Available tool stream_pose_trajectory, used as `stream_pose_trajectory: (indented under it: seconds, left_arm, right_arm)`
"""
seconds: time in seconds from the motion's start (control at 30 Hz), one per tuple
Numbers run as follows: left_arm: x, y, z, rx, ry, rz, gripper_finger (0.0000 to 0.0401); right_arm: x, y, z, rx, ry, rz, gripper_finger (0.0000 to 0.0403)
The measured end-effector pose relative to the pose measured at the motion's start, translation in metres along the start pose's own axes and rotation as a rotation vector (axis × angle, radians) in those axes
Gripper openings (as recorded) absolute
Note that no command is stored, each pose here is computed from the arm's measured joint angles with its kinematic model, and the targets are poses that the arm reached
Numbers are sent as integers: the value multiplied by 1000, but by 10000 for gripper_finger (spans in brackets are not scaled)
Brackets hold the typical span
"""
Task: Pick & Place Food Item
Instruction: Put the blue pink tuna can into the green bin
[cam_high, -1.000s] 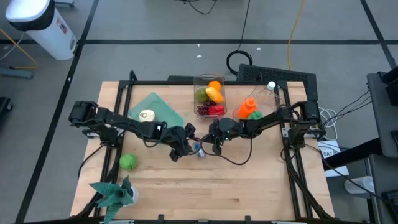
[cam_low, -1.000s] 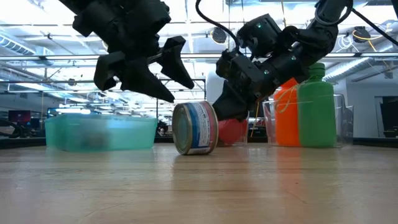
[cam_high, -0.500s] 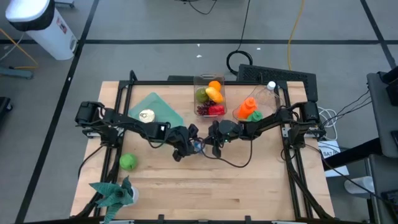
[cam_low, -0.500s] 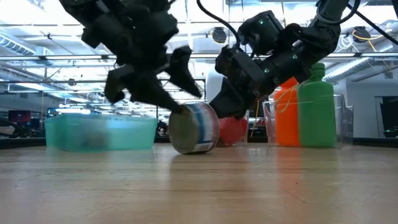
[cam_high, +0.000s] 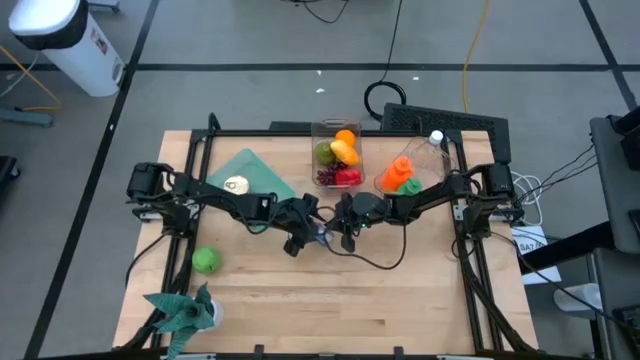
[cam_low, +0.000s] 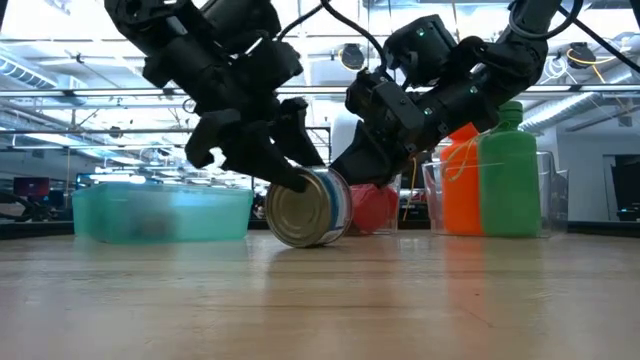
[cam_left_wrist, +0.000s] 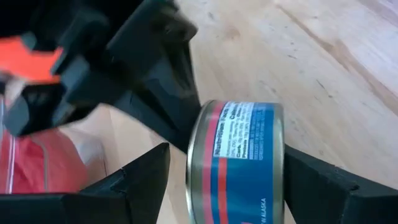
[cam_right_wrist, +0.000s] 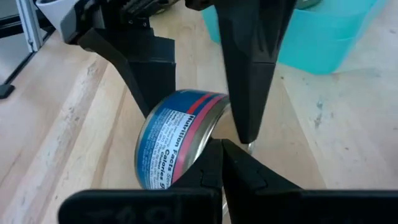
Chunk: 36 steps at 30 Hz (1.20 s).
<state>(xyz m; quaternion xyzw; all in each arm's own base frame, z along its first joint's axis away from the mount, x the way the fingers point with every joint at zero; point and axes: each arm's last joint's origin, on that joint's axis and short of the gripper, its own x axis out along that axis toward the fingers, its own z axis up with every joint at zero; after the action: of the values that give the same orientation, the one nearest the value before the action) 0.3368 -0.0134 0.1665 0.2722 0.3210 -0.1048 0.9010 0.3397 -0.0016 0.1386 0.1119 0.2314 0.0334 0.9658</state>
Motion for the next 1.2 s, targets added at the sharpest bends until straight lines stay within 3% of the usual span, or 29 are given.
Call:
stream_pose_trajectory:
  seconds: [0.43, 0.53, 0.73, 1.0, 1.2]
  left_arm:
    - [4, 8, -12, -90, -46, -163, 281]
    - [6, 7, -13, -85, -51, -187, 265]
    - [8, 6, -14, -71, -52, -192, 182]
    - [6, 6, -12, -80, -52, -180, 183]
    - [-19, 3, 0, -81, 7, -111, 183]
  right_arm:
    - [0, 1, 1, -2, -5, 8, 0]
    - [0, 1, 0, 4, -5, 8, 0]
    - [0, 1, 0, 2, 0, 7, 0]
    - [0, -1, -1, 0, 10, 2, 0]
    - [-6, -4, 6, 8, 0, -17, 0]
